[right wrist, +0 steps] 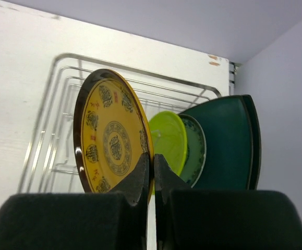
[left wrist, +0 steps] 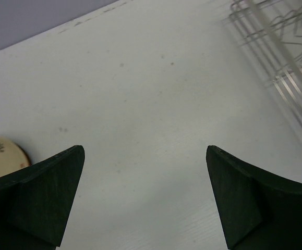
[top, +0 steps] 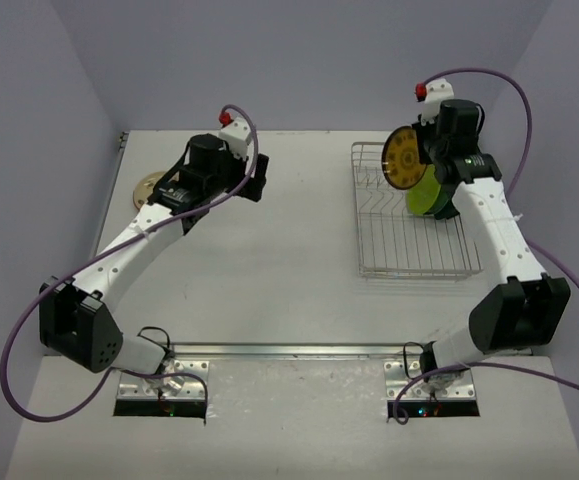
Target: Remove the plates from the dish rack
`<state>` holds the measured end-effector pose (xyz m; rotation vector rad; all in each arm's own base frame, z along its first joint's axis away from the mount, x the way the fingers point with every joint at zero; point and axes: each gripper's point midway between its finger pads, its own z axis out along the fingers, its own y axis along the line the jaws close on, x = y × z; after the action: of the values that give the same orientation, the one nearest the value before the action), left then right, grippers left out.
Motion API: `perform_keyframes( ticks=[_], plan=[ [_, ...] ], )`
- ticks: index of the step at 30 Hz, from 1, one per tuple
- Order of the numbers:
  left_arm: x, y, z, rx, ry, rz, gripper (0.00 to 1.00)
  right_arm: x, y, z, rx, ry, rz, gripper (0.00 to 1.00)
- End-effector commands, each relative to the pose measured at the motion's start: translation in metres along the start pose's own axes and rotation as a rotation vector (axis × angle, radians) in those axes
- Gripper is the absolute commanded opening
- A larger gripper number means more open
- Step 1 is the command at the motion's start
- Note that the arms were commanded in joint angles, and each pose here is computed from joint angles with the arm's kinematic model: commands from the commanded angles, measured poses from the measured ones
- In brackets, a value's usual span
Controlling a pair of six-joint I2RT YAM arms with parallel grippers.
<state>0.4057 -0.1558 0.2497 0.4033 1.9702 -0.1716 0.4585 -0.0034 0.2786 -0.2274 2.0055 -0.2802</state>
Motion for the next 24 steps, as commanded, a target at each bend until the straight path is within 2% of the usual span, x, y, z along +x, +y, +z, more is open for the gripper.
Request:
perform_keyframes(
  ticks=[1,5,15,20,24],
  plan=[
    [-0.060,-0.061,-0.024,0.379,-0.138,-0.174,1.00,-0.049,0.023,-0.050,-0.185,-0.164,0.071,0.00],
    [-0.065,-0.086,-0.020,0.525,-0.106,-0.239,1.00,-0.054,0.064,-0.082,-0.416,-0.208,0.126,0.00],
    [-0.060,-0.120,-0.022,0.748,-0.046,-0.330,0.96,-0.057,0.131,-0.139,-0.784,-0.213,0.215,0.00],
    [-0.061,-0.130,-0.026,0.791,-0.032,-0.358,0.85,-0.052,0.148,-0.146,-0.873,-0.180,0.246,0.00],
    [-0.057,-0.136,-0.025,0.815,-0.011,-0.368,0.67,-0.053,0.158,-0.154,-0.941,-0.174,0.261,0.00]
  ],
)
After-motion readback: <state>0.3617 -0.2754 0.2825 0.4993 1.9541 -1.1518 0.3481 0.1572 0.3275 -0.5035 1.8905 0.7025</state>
